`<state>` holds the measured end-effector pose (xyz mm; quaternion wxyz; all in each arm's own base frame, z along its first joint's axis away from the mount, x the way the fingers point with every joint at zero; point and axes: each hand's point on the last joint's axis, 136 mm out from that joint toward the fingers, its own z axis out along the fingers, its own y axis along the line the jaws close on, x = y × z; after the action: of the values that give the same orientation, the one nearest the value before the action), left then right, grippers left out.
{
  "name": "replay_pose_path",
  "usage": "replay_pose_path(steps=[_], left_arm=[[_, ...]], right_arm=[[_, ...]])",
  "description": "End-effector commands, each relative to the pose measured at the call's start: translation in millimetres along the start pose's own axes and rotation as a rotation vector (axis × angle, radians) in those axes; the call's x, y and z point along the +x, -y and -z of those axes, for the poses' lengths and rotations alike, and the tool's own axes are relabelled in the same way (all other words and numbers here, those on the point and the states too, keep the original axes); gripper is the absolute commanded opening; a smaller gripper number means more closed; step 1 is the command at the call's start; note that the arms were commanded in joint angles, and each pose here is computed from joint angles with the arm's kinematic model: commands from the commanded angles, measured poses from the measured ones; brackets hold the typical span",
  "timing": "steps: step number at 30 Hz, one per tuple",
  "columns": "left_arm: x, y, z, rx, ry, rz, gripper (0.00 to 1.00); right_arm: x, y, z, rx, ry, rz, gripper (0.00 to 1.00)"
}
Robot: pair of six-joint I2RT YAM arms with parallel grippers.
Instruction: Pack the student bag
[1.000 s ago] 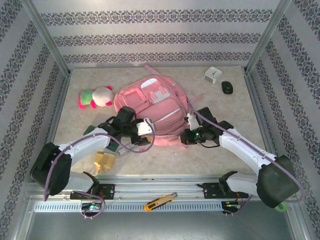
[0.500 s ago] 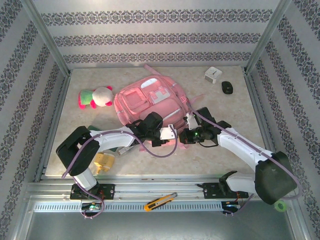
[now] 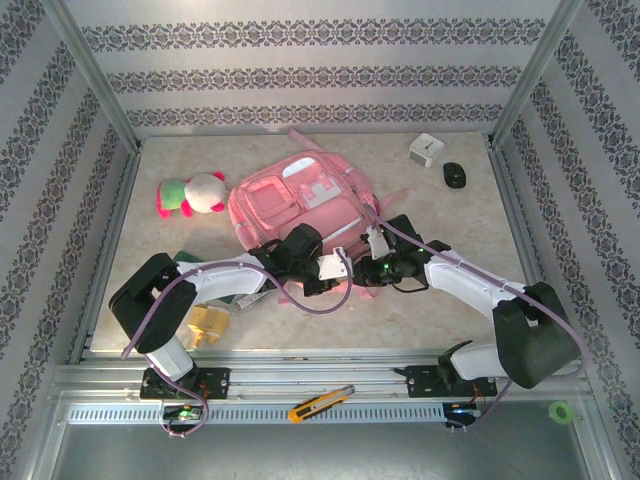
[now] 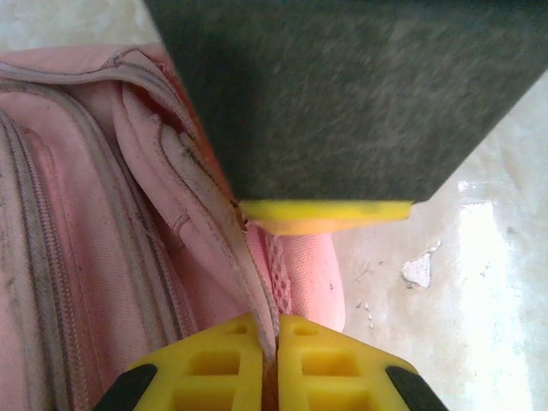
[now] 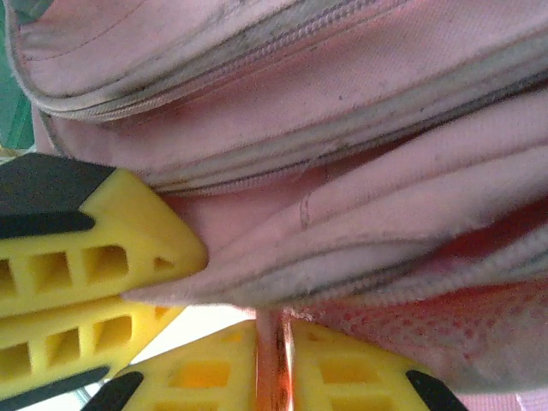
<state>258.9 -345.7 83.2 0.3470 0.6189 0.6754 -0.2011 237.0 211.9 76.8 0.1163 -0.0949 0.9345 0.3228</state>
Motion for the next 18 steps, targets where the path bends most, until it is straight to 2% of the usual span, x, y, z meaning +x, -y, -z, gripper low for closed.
replay_pose_path(steps=[1, 3, 8, 12, 18], left_arm=[[-42.0, 13.4, 16.5, 0.071, 0.158, -0.023, 0.08], [-43.4, 13.8, 18.3, 0.071, 0.165, -0.025, 0.08], [-33.3, 11.4, 19.8, 0.048, 0.128, -0.02, 0.06], [-6.9, 4.6, 28.8, 0.034, 0.099, 0.016, 0.05], [32.5, 13.3, 57.0, 0.061, 0.007, -0.049, 0.06]], right_arm=[[-6.1, 2.3, -7.2, 0.002, 0.018, 0.029, 0.17], [-6.4, 1.9, -8.7, -0.001, 0.018, 0.033, 0.18], [-4.2, 4.8, -3.1, 0.024, 0.013, 0.04, 0.0], [2.9, 24.0, 17.7, 0.097, 0.027, -0.008, 0.0], [-4.5, 53.7, 56.9, 0.136, 0.15, -0.11, 0.0]])
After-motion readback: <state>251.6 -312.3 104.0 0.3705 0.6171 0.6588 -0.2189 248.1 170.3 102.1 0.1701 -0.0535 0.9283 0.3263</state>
